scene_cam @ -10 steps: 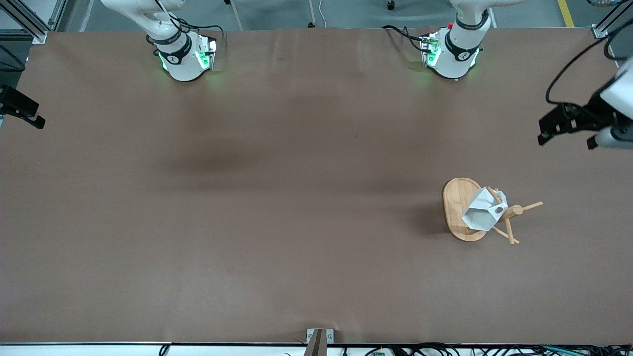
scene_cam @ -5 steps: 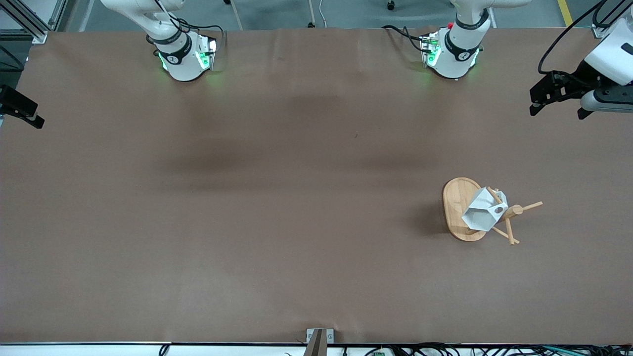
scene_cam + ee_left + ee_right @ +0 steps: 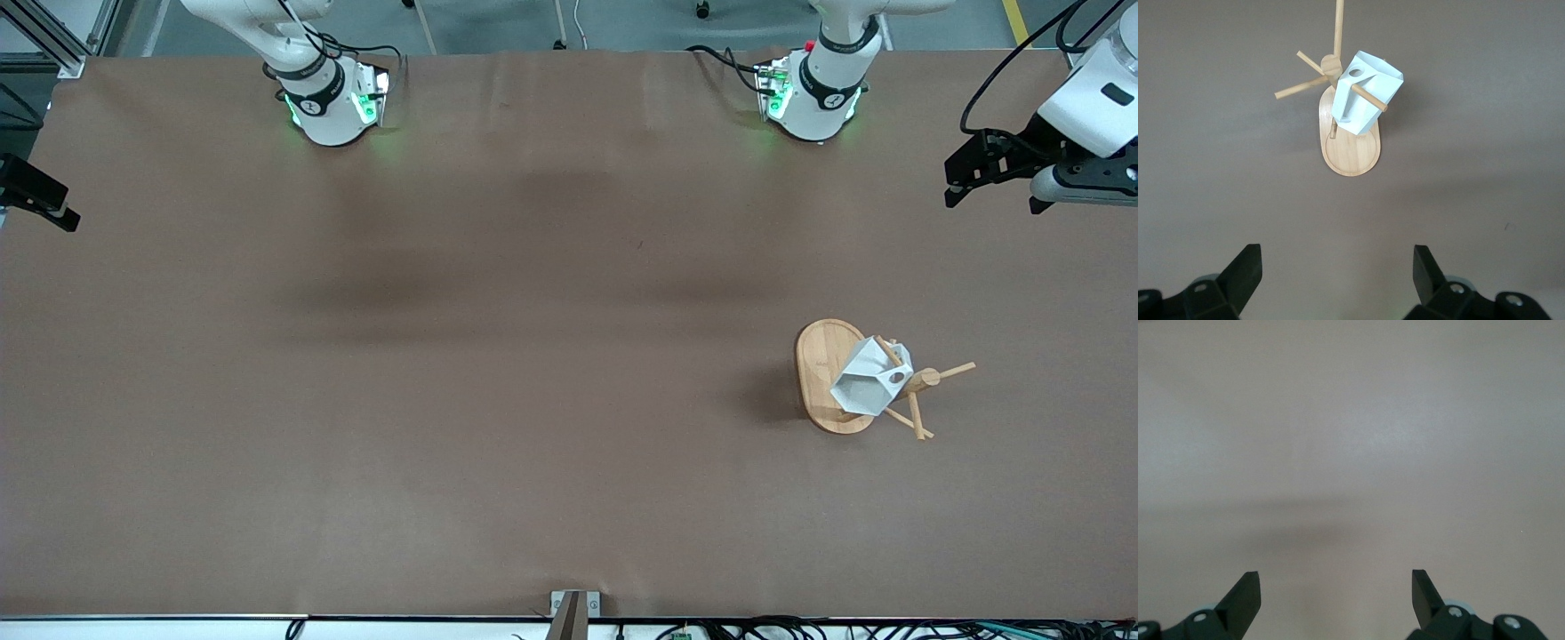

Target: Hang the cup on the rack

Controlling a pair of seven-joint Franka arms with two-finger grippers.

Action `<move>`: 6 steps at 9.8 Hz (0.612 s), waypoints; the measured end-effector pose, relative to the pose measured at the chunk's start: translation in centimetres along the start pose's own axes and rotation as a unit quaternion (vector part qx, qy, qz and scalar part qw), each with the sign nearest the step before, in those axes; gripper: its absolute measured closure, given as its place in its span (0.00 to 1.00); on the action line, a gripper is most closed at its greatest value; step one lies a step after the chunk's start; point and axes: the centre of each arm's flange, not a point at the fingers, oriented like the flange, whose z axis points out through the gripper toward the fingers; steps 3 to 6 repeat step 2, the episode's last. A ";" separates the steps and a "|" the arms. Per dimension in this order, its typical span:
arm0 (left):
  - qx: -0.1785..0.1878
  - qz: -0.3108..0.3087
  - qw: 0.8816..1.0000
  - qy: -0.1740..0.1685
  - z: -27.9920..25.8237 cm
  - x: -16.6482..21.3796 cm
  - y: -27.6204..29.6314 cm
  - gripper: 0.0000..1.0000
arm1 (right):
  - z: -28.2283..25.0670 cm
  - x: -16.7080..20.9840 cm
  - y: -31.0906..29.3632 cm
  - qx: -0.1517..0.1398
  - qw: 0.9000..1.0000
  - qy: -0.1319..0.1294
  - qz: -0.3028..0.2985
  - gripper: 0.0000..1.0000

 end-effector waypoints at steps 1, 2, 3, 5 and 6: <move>0.000 0.000 1.000 -0.001 0.1 0.2 0.0 0.00 | 0.0 0.0 0.0 0.000 1.000 0.000 0.000 0.00; 0.000 -0.001 1.000 0.000 0.1 0.5 -0.1 0.00 | 0.0 0.0 0.0 0.000 1.000 0.000 -0.001 0.00; 0.000 -0.001 1.000 0.000 0.1 0.5 -0.1 0.00 | 0.0 0.0 0.0 0.000 1.000 0.000 -0.001 0.00; 0.000 -0.001 1.000 0.000 0.1 0.5 -0.1 0.00 | 0.0 0.0 0.0 0.000 1.000 0.000 -0.001 0.00; 0.000 -0.001 1.000 0.000 0.1 0.5 -0.1 0.00 | 0.0 0.0 0.0 0.000 1.000 0.000 -0.001 0.00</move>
